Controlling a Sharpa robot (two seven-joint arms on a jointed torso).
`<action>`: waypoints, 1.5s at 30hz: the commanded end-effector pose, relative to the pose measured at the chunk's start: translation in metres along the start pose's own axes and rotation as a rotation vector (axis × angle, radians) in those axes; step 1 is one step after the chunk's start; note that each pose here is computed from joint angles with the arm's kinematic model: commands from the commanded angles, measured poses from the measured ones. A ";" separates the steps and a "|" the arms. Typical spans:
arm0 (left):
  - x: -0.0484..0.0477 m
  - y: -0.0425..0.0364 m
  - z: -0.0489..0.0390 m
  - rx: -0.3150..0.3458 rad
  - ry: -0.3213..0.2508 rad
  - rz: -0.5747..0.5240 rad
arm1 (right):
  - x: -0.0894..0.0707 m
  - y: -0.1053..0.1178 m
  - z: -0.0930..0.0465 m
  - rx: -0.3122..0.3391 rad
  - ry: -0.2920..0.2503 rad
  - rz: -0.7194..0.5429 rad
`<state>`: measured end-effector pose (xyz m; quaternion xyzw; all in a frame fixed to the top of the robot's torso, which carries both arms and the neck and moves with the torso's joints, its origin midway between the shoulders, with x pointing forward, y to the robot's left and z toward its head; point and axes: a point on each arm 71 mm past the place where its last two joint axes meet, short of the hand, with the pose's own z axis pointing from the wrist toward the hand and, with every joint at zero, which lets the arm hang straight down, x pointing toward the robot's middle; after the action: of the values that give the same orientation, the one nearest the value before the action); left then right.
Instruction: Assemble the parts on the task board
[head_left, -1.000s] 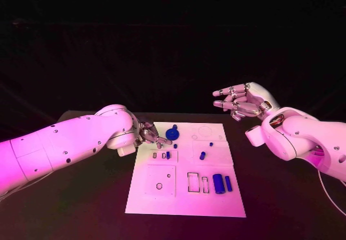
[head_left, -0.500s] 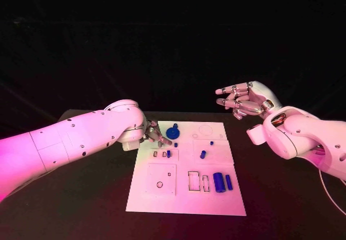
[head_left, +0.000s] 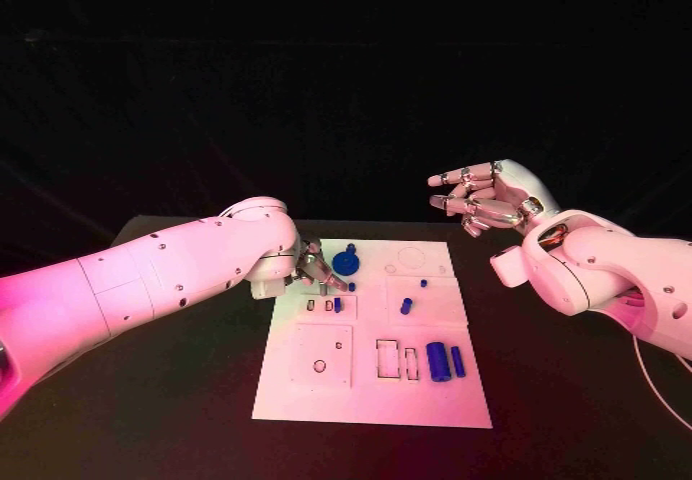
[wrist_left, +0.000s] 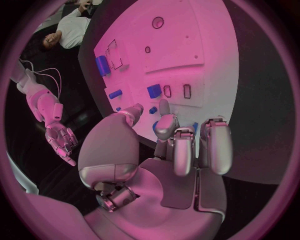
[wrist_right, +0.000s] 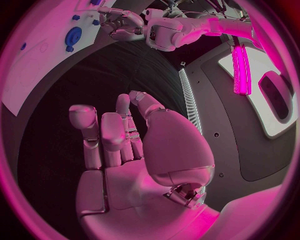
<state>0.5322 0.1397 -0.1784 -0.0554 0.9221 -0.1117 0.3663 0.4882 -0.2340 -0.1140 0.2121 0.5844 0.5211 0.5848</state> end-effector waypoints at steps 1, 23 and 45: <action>0.0024 -0.0024 0.0004 -0.006 0.026 0.022 | 0.002 0.000 0.000 -0.009 0.011 -0.011; 0.0080 -0.0089 0.0071 -0.013 0.059 0.051 | 0.005 -0.001 0.002 -0.001 0.030 -0.012; 0.0129 -0.0061 0.0142 -0.027 0.081 0.045 | 0.006 -0.003 0.002 0.009 0.039 -0.017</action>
<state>0.5335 0.1294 -0.1946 -0.0397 0.9350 -0.1004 0.3378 0.4901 -0.2308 -0.1179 0.2074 0.5941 0.5158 0.5813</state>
